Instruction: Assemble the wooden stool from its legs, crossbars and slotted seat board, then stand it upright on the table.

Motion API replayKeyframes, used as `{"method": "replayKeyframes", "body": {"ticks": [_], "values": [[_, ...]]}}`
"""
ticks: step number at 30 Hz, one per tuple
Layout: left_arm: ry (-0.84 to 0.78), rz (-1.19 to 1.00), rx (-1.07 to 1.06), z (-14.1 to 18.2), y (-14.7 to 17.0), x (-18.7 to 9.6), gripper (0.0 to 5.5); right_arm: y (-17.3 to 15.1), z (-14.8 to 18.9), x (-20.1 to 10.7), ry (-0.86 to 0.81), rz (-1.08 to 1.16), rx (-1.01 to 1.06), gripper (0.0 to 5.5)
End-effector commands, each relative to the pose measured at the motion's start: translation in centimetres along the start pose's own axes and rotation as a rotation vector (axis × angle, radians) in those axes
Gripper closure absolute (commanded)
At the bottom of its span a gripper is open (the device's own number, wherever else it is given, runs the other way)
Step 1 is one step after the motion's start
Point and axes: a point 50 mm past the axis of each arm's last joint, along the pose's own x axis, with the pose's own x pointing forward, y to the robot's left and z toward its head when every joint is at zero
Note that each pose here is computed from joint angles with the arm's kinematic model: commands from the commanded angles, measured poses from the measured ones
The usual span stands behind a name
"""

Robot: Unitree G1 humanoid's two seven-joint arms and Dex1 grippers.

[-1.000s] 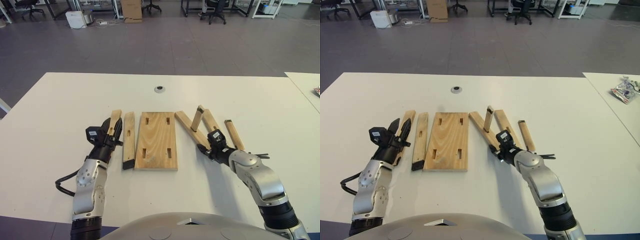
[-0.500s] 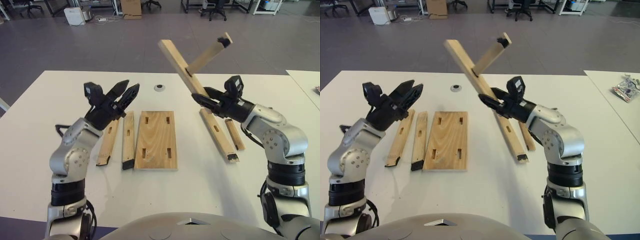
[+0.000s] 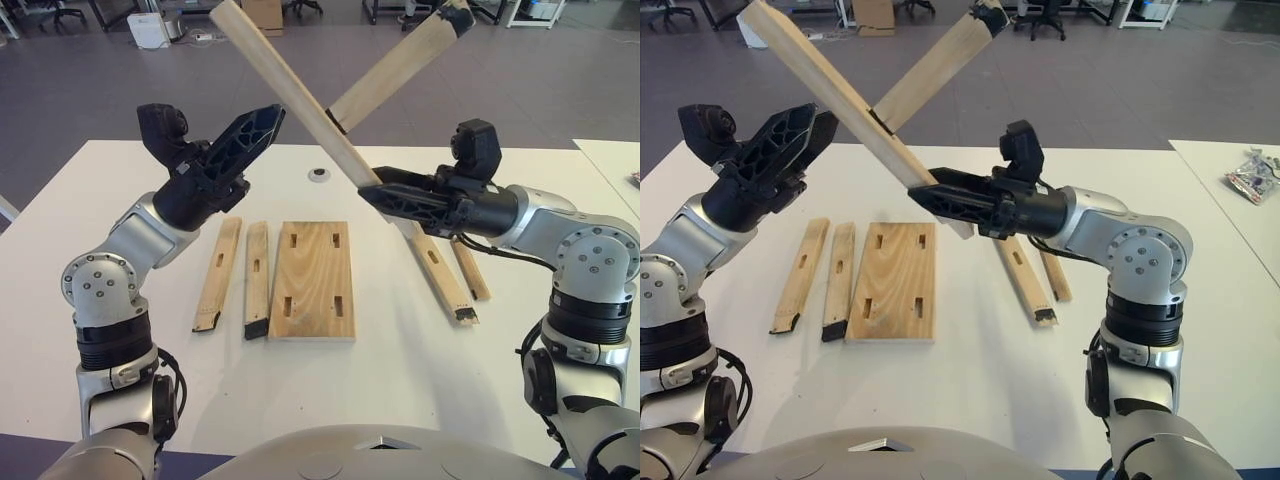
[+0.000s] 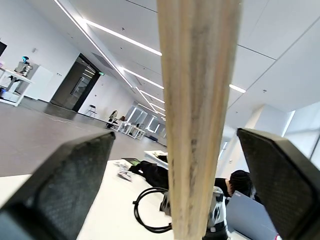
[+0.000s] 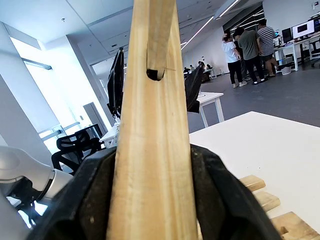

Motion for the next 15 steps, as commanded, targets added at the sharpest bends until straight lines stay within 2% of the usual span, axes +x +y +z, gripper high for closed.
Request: {"method": "replayKeyframes", "body": {"ticks": [1, 3, 15], "values": [[0.039, -0.054, -0.007, 0.16, -0.87, 0.38, 1.01, 0.3, -1.01, 0.03, 0.075, 0.01, 0.026, 3.41], [0.04, -0.05, -0.01, 0.14, -0.81, 0.21, 1.01, 0.4, -1.23, -0.03, 0.095, 0.021, 0.035, 3.41], [0.039, -0.032, -0.029, -0.57, -0.71, -0.61, 3.36, 0.73, -1.14, -0.01, 0.1, 0.047, 0.048, 3.41]]}}
